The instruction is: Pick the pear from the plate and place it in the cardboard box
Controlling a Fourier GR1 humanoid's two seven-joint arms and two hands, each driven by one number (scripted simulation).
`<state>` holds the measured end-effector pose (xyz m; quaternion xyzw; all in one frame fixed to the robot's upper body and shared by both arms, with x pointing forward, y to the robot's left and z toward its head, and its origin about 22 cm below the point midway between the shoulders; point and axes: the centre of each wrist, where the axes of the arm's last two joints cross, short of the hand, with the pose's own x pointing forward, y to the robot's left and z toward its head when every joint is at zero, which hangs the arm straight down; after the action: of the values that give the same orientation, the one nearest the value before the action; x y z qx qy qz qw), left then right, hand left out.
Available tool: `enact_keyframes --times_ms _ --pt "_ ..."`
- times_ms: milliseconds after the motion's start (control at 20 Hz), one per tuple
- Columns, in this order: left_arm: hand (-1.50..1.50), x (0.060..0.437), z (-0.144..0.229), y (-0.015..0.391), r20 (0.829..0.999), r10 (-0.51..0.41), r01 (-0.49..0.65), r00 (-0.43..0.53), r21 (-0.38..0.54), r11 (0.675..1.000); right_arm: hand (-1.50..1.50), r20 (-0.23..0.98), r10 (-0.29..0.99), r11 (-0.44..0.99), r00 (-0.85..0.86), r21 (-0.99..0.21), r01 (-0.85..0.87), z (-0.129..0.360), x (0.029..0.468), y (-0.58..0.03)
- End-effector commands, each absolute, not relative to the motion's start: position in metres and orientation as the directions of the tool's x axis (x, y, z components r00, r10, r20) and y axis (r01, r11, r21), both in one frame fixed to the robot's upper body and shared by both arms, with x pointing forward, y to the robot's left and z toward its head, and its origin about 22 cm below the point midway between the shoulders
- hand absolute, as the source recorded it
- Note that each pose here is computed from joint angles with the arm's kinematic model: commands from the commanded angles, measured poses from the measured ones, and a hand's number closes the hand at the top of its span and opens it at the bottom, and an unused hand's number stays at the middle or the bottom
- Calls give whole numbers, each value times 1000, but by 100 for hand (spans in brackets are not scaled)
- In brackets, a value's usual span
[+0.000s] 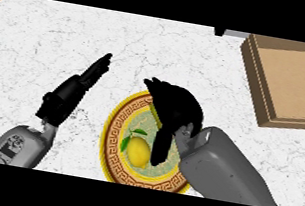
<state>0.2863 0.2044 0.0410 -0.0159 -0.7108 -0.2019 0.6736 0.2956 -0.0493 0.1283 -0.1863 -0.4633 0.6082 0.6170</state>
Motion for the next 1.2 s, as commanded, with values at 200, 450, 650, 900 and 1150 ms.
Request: enact_keyframes --times_ms 200,450,650,900,1150 --pt "0 267 31 203 962 -260 309 -84 274 911 -150 334 927 189 -170 -809 -557 99 299 -51" --pt "0 275 49 213 966 -240 306 -94 257 917 -150 307 937 167 -167 -814 -556 95 316 -62" --pt "0 275 40 211 967 -237 310 -91 253 916 -150 304 935 143 -182 -793 -592 78 302 -38" --pt "0 280 36 213 964 -248 316 -98 266 910 -150 265 951 112 -160 -777 -620 69 310 -38" --pt "0 284 46 216 962 -255 306 -94 271 913 -150 274 951 123 -146 -765 -633 72 302 -28"
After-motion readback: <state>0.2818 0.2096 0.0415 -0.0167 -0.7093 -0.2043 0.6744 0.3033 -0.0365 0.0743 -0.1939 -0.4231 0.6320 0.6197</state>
